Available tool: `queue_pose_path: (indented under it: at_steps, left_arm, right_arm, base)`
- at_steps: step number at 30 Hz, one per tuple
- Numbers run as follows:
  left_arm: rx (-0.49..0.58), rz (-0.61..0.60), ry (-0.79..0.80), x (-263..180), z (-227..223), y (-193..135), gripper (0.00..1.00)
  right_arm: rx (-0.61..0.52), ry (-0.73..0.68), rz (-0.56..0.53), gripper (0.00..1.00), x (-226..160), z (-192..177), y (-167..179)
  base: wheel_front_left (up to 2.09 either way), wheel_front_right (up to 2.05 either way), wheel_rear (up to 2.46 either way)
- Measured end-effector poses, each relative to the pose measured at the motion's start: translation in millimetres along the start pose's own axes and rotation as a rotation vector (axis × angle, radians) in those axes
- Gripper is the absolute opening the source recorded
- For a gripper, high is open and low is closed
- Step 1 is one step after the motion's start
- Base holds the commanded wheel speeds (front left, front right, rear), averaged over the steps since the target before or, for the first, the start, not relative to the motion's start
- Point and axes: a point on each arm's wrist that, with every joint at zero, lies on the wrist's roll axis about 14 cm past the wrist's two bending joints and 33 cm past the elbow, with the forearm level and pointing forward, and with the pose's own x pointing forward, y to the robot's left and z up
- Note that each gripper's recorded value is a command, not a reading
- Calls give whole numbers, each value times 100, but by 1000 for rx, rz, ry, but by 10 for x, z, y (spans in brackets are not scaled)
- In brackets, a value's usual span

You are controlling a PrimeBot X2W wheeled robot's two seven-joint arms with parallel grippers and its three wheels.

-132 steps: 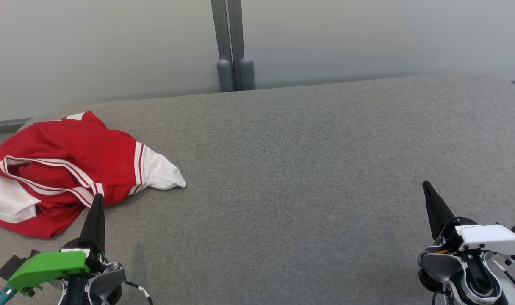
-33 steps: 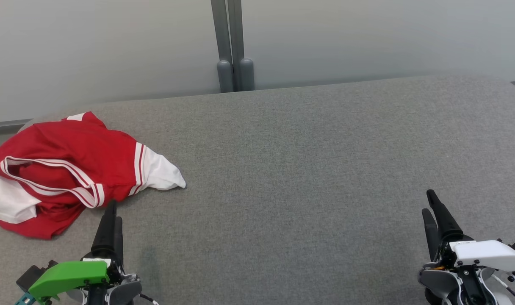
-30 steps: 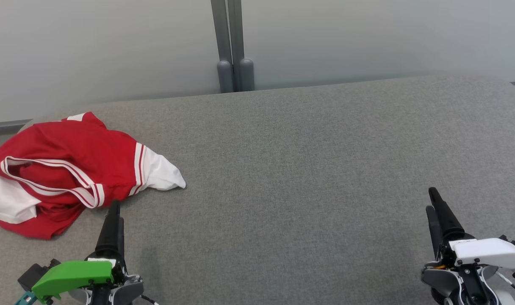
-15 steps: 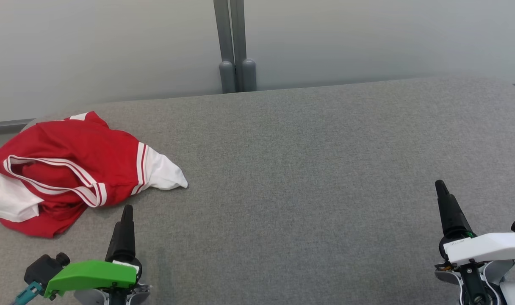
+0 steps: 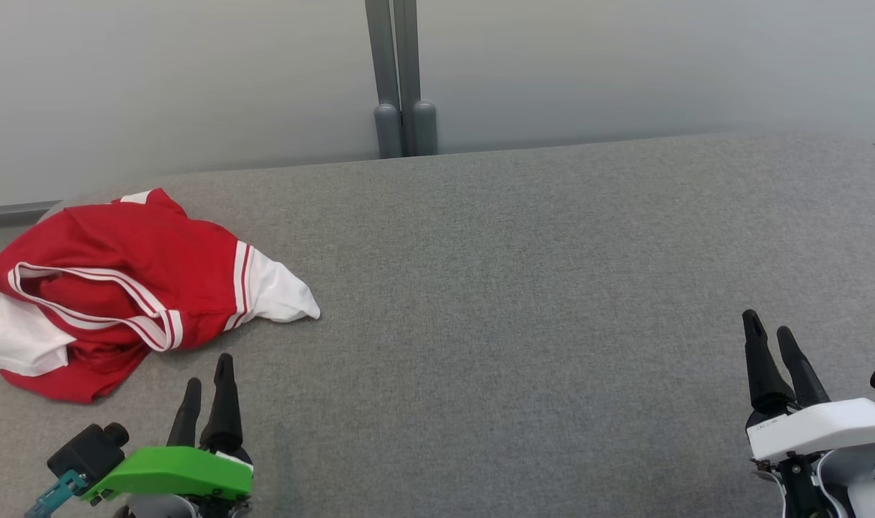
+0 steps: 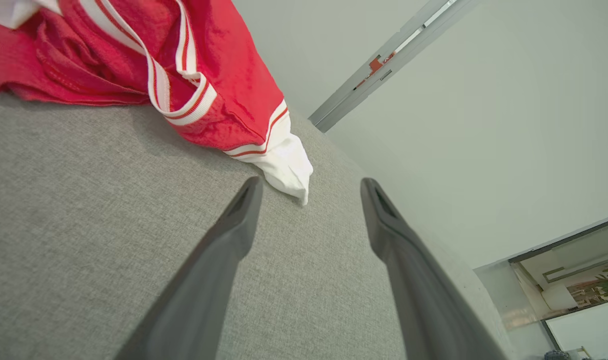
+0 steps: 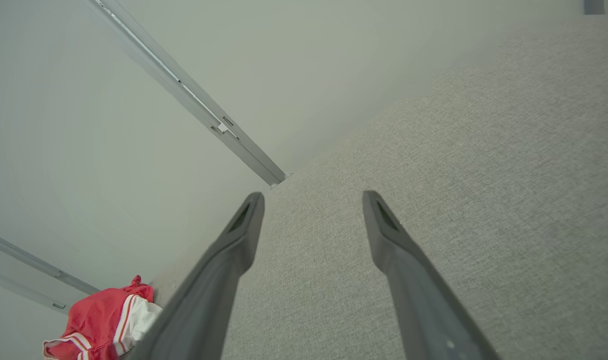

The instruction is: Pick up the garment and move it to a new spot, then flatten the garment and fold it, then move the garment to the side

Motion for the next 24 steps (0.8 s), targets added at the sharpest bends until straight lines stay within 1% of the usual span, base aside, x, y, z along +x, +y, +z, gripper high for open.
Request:
queue_pose_path:
  at_steps: [12,24]
  left_arm:
    - [185,-25,0,-22,-38,-41,100]
    - [322,-37,8,-65,-94,-22,100]
  right_arm:
    - [-173,-4,22,100,-39,6,14]
    - [-321,-14,42,100,-64,31,25]
  base:
    - [0,0,0]
    - [0,0,0]
